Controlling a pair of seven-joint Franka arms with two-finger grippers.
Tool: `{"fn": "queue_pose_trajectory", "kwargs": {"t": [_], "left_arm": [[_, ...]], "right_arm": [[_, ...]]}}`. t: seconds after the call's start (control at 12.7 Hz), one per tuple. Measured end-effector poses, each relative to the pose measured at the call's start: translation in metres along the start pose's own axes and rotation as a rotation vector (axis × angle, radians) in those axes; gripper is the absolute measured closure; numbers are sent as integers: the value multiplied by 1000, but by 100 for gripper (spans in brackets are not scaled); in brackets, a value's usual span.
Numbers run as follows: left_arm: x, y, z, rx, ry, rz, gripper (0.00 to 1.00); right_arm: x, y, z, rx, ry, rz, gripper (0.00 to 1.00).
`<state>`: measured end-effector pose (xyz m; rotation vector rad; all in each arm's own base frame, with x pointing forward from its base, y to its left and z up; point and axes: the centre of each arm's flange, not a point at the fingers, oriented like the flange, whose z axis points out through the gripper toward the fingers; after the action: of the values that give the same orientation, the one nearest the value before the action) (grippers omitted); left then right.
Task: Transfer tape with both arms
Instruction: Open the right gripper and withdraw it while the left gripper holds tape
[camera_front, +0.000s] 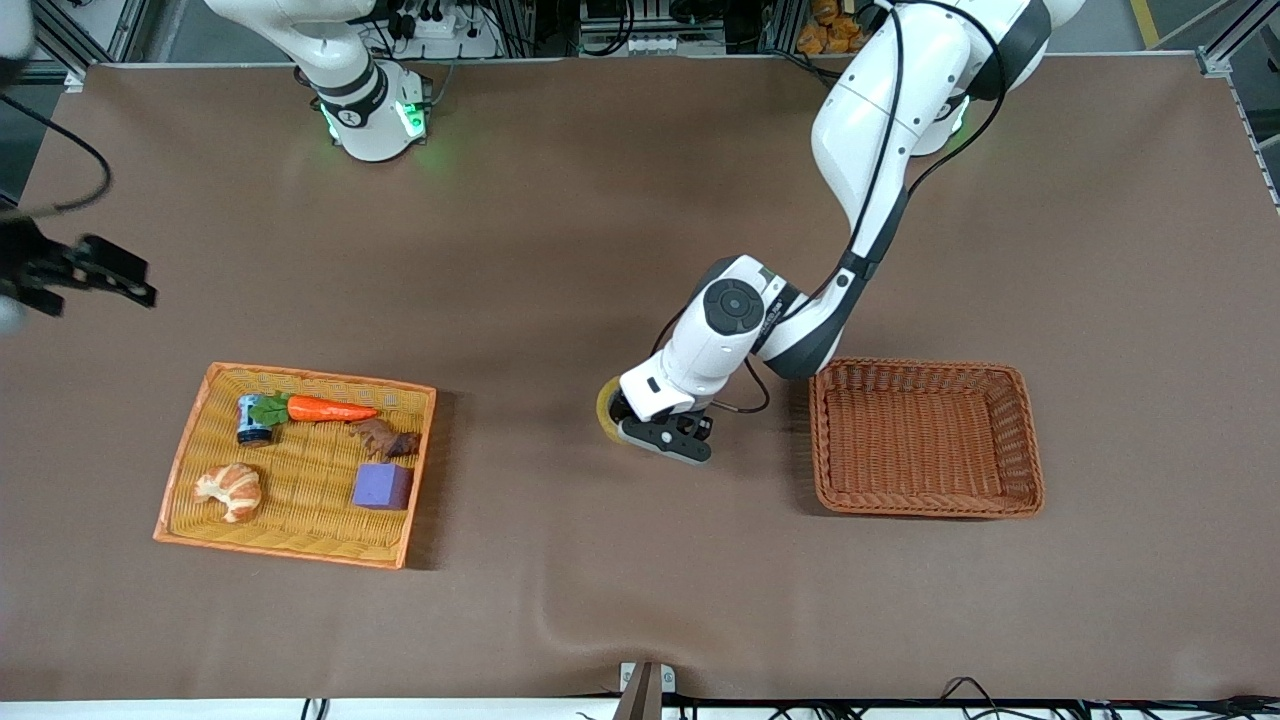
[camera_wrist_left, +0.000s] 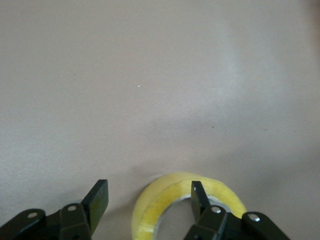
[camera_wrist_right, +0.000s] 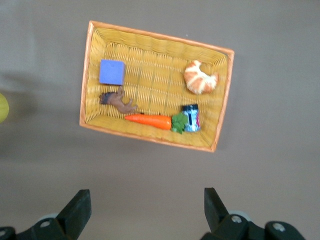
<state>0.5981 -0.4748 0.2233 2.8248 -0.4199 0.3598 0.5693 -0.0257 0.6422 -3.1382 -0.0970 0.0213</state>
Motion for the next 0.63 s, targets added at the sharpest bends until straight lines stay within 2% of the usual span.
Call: {"fn": "queue_pose_trajectory", "kwargs": {"t": [0.08, 0.16, 0.32, 0.47, 0.63], "left_arm": [[-2, 0, 3, 1, -4, 2, 26], [-3, 2, 5, 0, -7, 6, 32], [-8, 8, 8, -1, -15, 14, 34], [-13, 12, 12, -1, -24, 20, 34], [-15, 11, 15, 1, -28, 25, 35]], "right_arm": [[-10, 3, -9, 1, -3, 36, 0], [-17, 5, -14, 2, -7, 76, 0], [-22, 15, -12, 4, -22, 132, 0], [-22, 24, 0, 8, -44, 150, 0], [-19, 23, 3, 12, -28, 148, 0]]}}
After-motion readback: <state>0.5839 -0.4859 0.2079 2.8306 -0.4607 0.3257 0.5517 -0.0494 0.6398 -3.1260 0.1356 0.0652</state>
